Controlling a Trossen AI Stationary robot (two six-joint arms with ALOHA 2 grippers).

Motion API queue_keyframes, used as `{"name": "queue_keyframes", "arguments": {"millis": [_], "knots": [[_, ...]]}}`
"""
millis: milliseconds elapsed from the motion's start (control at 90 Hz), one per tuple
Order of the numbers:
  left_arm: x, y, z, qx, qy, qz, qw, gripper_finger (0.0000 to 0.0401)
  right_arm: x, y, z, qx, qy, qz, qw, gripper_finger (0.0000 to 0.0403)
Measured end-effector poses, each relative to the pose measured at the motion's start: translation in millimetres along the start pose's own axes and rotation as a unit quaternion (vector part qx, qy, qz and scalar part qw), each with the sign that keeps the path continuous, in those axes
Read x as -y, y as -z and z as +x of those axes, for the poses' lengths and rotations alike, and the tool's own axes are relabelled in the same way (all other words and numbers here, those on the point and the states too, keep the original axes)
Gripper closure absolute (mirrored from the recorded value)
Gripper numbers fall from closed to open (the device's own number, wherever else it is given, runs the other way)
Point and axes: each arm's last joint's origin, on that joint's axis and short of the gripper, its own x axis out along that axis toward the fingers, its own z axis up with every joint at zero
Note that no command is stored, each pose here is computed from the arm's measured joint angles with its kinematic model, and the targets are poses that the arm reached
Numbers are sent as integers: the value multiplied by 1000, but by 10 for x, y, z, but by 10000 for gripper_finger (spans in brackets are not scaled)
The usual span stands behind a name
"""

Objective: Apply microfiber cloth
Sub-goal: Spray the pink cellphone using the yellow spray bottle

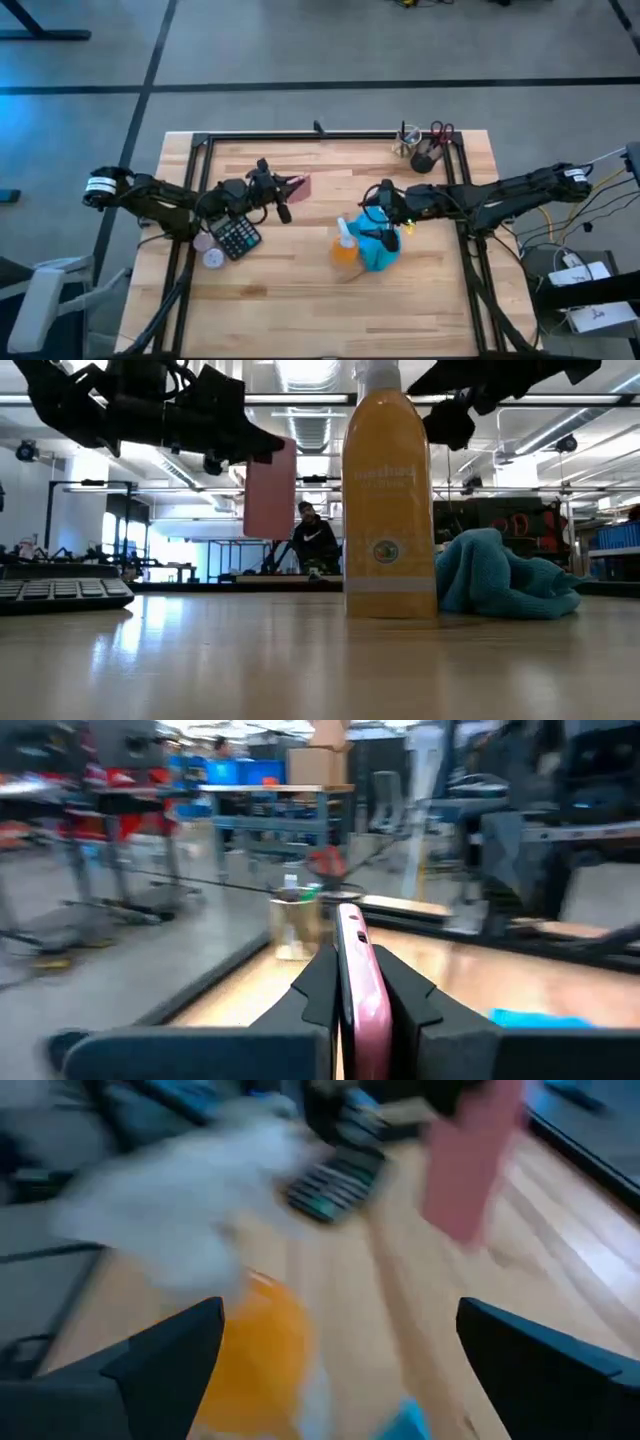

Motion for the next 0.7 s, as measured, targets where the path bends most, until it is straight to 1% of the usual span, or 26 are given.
{"name": "queue_keyframes", "arguments": {"millis": [67,233,422,544,600,700], "knots": [[12,-41,19,8,7,-4,1000,385,-23,-33,-3,20,-29,-25,999,23],[37,-153,83,17,11,-4,1000,384,4,51,37,12,-19,-68,997,23],[76,-274,178,3,12,3,1000,384,61,137,166,21,-15,-102,994,23],[106,-386,251,16,17,6,1000,384,54,125,256,52,-35,-131,989,23],[126,-448,296,24,25,3,999,385,52,121,298,65,-42,-136,988,23],[160,-529,376,27,26,5,999,385,67,162,372,60,-41,-135,988,23]]}}
